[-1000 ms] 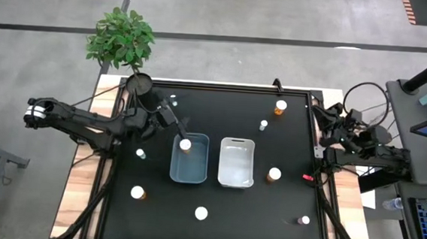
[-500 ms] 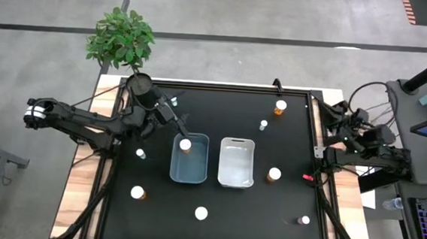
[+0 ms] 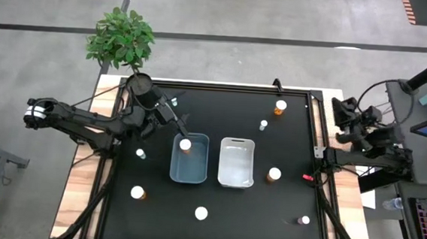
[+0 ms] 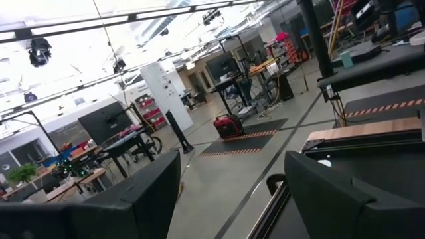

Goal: Pick and place medicine bottles into bin by pill shape (circle, oval)
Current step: Put the blue tablet bottle into the white bin

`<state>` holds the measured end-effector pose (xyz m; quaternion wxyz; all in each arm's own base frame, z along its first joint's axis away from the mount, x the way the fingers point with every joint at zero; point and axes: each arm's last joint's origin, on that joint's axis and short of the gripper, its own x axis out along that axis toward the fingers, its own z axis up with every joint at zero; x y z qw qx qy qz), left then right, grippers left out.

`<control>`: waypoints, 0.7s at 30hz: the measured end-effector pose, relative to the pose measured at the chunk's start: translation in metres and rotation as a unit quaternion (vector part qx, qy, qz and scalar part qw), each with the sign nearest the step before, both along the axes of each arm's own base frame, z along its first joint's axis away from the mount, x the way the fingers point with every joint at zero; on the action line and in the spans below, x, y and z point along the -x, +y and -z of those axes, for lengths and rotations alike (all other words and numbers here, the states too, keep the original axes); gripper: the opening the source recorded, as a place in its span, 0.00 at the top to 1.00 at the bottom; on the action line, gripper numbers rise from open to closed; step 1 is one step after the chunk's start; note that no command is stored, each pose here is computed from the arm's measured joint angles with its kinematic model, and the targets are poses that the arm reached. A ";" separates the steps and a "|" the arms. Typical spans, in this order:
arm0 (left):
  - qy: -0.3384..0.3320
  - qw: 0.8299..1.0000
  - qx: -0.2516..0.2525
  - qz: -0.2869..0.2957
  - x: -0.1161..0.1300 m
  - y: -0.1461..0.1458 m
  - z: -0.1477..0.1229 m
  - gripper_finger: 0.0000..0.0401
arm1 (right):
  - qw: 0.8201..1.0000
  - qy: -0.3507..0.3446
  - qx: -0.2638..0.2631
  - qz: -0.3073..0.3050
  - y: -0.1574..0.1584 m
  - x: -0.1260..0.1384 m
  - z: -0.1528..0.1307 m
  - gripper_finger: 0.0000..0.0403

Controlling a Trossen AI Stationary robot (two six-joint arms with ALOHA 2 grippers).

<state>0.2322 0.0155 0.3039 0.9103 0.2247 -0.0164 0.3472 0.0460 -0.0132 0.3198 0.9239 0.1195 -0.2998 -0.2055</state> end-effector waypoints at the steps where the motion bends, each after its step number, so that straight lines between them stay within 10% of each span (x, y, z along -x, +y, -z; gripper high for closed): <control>1: 0.000 1.000 0.000 0.000 0.000 0.000 0.000 0.38 | 1.000 -0.007 0.001 0.001 0.000 0.003 -0.004 0.93; 21: 0.006 1.000 -0.004 -0.001 0.000 0.000 0.000 0.38 | 0.997 -0.078 0.016 -0.023 0.002 0.023 -0.032 0.93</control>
